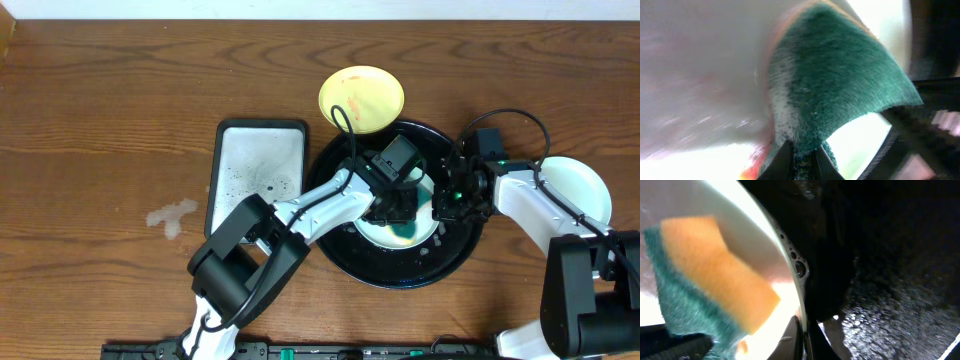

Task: Clean dirty plates on tray and stack at the side
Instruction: 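Scrub the second pale green plate with the sponge, right gripper holding rim, then carry the sponge back toward the soapy tray with the left gripper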

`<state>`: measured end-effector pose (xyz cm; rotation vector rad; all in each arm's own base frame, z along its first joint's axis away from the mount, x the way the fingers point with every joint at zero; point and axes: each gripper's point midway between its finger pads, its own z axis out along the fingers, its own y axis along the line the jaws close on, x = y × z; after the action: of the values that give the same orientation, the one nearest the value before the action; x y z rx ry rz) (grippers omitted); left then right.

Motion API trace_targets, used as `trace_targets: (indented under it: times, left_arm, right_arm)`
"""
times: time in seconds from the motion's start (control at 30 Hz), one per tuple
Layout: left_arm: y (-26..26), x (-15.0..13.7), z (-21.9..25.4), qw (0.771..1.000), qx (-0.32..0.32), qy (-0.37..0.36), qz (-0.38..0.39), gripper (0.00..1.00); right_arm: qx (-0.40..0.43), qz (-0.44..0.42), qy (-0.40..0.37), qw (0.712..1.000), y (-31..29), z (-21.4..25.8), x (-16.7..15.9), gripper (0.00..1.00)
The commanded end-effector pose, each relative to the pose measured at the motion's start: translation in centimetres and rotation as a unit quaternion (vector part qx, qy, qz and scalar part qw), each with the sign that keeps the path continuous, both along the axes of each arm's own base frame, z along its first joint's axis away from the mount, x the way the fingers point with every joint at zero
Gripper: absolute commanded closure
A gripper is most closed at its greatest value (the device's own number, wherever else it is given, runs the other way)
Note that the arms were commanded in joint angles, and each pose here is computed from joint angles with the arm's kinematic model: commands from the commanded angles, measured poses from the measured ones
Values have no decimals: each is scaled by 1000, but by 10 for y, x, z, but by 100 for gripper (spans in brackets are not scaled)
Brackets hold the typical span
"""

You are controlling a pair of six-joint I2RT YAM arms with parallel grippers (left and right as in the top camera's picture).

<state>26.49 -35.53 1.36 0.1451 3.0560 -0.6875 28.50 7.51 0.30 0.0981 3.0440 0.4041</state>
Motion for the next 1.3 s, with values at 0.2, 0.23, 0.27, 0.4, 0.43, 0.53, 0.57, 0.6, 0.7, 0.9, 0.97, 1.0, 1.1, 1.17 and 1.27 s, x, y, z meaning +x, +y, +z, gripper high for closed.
trace_targets:
  times: [0.2, 0.23, 0.27, 0.4, 0.43, 0.53, 0.57, 0.6, 0.7, 0.9, 0.97, 1.0, 1.1, 1.17, 1.27]
  left_arm:
    - [139, 51, 0, 941, 292, -142, 92, 93]
    - [138, 56, 11, 939, 289, -157, 94, 92]
    - [136, 59, 20, 940, 282, -167, 94, 93]
    - [119, 66, 64, 950, 220, -194, 108, 93]
    - [113, 65, 83, 954, 191, -201, 111, 92]
    - [117, 61, 115, 954, 168, -222, 114, 93]
    - [121, 59, 123, 953, 167, -225, 113, 93]
    - [127, 56, 130, 953, 169, -227, 109, 93]
    - [157, 49, 140, 949, 198, -217, 115, 93]
    - [198, 46, 125, 961, 199, -146, 122, 93]
    - [173, 48, 124, 979, 133, -145, 59, 93]
    - [153, 47, 127, 985, 88, -146, 28, 93]
    - [121, 45, 129, 988, 36, -153, -7, 92]
    - [107, 43, 124, 987, 31, -156, -20, 93]
    - [84, 38, 108, 988, 26, -147, -39, 93]
  right_arm:
    - [-24, 16, 1, 1000, -7, -4, -4, 99]
    - [-24, 16, 0, 1000, -7, -4, -3, 99]
    - [-24, 16, 0, 1000, -7, -4, -3, 99]
    - [-24, 16, -4, 1000, -7, -4, -1, 99]
    - [-23, 15, -6, 1000, -8, -4, 0, 99]
    - [-22, 13, -20, 999, -8, -3, 7, 99]
    - [-22, 13, -24, 999, -7, -2, 9, 99]
    - [-21, 13, -28, 999, -7, -2, 11, 99]
    - [-16, 14, -35, 999, -5, -1, 14, 99]
    - [-15, 15, -37, 999, -5, -1, 15, 99]
    - [-12, 59, -50, 997, -1, 0, 16, 99]
    - [-12, 107, -62, 992, 2, 0, 15, 99]
    - [-12, 150, -80, 985, 11, 1, 18, 99]
    - [-11, 159, -90, 983, 17, 2, 21, 99]
    - [-14, 171, -87, 981, 24, 2, 17, 99]
